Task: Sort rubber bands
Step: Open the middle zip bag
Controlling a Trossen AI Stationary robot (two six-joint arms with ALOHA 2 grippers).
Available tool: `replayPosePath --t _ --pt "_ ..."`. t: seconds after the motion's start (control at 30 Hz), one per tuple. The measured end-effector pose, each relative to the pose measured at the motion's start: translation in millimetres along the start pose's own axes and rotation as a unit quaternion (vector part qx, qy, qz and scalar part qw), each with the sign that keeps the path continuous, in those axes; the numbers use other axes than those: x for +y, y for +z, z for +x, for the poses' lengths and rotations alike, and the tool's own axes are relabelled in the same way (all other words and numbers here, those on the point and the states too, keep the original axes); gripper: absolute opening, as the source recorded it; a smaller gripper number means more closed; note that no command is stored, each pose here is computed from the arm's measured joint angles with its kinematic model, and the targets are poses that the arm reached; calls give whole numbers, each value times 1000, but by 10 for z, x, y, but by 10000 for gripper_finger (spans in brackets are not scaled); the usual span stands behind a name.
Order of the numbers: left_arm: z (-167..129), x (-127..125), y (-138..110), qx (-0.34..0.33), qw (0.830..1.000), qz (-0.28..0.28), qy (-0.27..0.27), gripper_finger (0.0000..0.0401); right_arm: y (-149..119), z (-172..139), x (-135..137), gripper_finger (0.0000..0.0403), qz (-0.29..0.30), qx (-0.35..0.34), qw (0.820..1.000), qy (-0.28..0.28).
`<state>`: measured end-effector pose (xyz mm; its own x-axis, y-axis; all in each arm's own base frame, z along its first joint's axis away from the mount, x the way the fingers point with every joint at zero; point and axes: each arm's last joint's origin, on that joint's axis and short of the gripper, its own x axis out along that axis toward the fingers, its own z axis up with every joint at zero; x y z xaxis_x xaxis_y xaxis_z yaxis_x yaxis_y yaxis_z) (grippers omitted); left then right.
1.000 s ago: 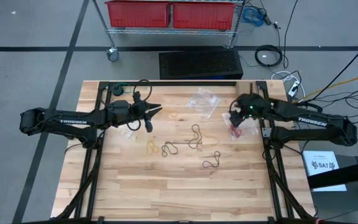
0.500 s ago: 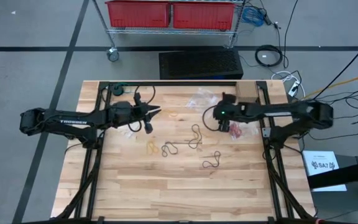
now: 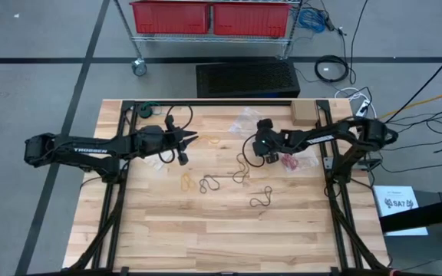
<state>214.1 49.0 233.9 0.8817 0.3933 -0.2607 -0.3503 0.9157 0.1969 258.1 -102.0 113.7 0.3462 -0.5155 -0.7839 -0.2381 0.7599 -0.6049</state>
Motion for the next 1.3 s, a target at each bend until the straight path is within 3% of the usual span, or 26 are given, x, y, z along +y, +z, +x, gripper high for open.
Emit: replayPosePath --t 0.13,0.23,0.3,0.5,0.67,0.8,1.07,1.3 --pt "0 -1 -1 1 1000 0 0 70 36 50 -33 115 -9 5 1000 12" --pt "0 -1 -1 1 1000 0 0 70 107 39 -85 35 5 0 1000 20" --pt "0 -1 -1 1 1000 0 0 70 174 24 -150 12 22 -9 999 23" --pt "0 -2 -2 1 1000 -1 0 70 415 -148 -397 1 86 -29 995 33" --pt "0 -1 -1 1 1000 -1 0 70 639 -464 -638 0 134 -82 985 77" --pt "0 -3 1 -1 1000 -4 -5 70 801 -784 -856 0 168 -119 975 80" --pt "-6 -30 90 -52 996 -32 -69 70 1077 -1257 -1065 0 170 -168 968 82" --pt "28 -37 190 -87 992 -40 -87 84 1172 -1368 -1040 0 162 -186 966 83"
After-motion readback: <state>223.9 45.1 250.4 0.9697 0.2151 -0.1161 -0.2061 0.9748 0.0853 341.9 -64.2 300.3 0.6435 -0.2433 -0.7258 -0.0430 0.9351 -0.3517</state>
